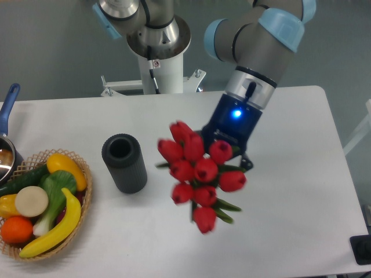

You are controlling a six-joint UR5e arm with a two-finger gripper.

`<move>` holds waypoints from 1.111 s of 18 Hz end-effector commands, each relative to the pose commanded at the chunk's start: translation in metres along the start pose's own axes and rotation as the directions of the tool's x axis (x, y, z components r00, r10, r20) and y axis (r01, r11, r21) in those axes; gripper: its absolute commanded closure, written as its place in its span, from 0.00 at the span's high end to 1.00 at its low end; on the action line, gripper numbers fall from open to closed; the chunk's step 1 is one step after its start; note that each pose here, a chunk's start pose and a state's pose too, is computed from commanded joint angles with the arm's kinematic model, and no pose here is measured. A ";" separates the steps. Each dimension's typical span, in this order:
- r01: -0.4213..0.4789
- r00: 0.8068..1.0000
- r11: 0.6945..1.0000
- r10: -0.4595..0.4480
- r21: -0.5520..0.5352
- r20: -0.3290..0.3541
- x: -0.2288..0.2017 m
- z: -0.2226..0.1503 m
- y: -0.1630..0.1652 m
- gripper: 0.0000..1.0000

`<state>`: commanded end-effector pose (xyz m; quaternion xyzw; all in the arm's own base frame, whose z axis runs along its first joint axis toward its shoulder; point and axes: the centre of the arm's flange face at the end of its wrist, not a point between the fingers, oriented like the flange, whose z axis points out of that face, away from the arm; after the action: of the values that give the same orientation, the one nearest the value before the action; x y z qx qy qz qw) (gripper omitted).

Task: Insert the flowers into the vase
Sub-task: 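Lift the tulips and carry them over the black vase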

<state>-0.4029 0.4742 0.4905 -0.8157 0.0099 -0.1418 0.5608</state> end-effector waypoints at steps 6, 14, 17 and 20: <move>-0.051 0.994 0.996 0.058 0.076 -0.089 0.078 -0.017 0.019 0.07; -0.090 0.980 0.988 0.110 0.122 -0.167 0.138 -0.013 0.064 0.07; -0.099 0.976 0.988 0.120 0.120 -0.180 0.140 -0.007 0.072 0.13; -0.094 0.976 0.989 0.114 0.114 -0.188 0.138 -0.001 0.085 0.13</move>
<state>-0.2584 0.4175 0.4434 -0.7659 0.0997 -0.1914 0.6057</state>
